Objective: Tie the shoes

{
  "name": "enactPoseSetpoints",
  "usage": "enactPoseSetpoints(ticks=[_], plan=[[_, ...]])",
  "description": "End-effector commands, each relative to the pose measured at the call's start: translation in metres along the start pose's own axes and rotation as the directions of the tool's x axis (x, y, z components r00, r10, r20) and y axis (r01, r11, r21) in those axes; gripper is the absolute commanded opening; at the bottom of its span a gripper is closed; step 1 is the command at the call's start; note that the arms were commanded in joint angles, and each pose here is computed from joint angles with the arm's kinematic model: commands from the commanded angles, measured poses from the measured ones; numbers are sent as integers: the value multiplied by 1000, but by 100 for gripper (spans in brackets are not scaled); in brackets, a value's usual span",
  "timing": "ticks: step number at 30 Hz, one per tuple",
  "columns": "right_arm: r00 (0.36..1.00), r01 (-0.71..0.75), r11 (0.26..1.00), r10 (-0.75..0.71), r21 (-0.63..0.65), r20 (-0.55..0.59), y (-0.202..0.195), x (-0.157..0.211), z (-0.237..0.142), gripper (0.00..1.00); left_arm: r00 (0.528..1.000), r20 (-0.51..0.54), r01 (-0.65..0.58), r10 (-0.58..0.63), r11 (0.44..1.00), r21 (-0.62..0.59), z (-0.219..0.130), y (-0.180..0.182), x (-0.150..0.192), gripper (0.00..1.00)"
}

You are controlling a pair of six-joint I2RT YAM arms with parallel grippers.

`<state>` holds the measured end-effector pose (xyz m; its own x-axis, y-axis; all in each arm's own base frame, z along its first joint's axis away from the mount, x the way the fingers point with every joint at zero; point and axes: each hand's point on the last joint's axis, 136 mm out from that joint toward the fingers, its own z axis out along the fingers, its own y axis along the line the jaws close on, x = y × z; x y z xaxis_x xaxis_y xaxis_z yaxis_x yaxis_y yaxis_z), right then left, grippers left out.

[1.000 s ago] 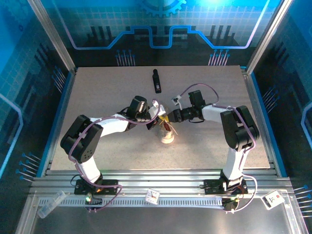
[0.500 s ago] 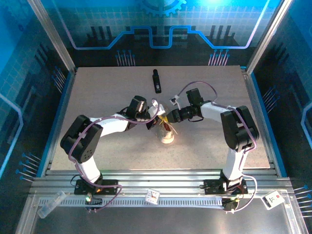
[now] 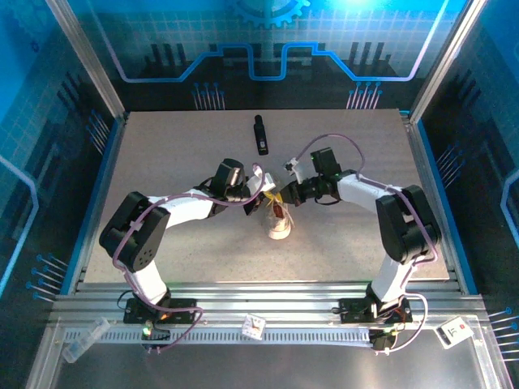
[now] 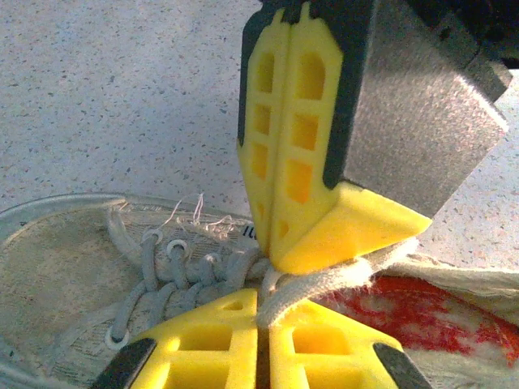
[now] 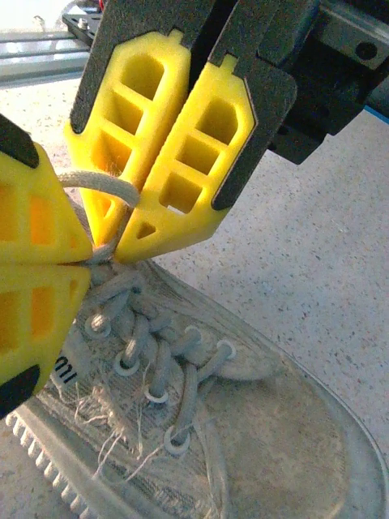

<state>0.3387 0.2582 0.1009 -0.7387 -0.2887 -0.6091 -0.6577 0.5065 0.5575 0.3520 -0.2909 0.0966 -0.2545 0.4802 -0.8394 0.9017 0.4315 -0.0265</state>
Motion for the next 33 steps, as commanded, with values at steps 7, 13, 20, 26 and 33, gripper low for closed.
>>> enactPoseSetpoints(ticks=[7, 13, 20, 26, 33], plan=[[994, 34, 999, -31, -30, 103, 10, -22, -12, 0, 1000, 15, -9, 9, 1000, 6, -5, 2, -12, 11], [996, 37, 997, -30, -74, 87, 15, -20, -7, 2, 1000, 9, 0, 0, 1000, 13, -4, 2, -12, 10], [998, 42, 993, -37, -112, 50, 21, -14, -1, 25, 1000, 13, 19, -19, 1000, 15, -2, 4, -16, 9], [999, 32, 992, -30, -119, 24, 18, -10, 4, 32, 1000, 15, 26, -26, 1000, 15, -1, 6, -18, 8], [1000, 23, 993, -24, -113, -12, 13, -1, 10, 32, 1000, 6, 28, -29, 999, 21, 1, 5, -15, 7]])
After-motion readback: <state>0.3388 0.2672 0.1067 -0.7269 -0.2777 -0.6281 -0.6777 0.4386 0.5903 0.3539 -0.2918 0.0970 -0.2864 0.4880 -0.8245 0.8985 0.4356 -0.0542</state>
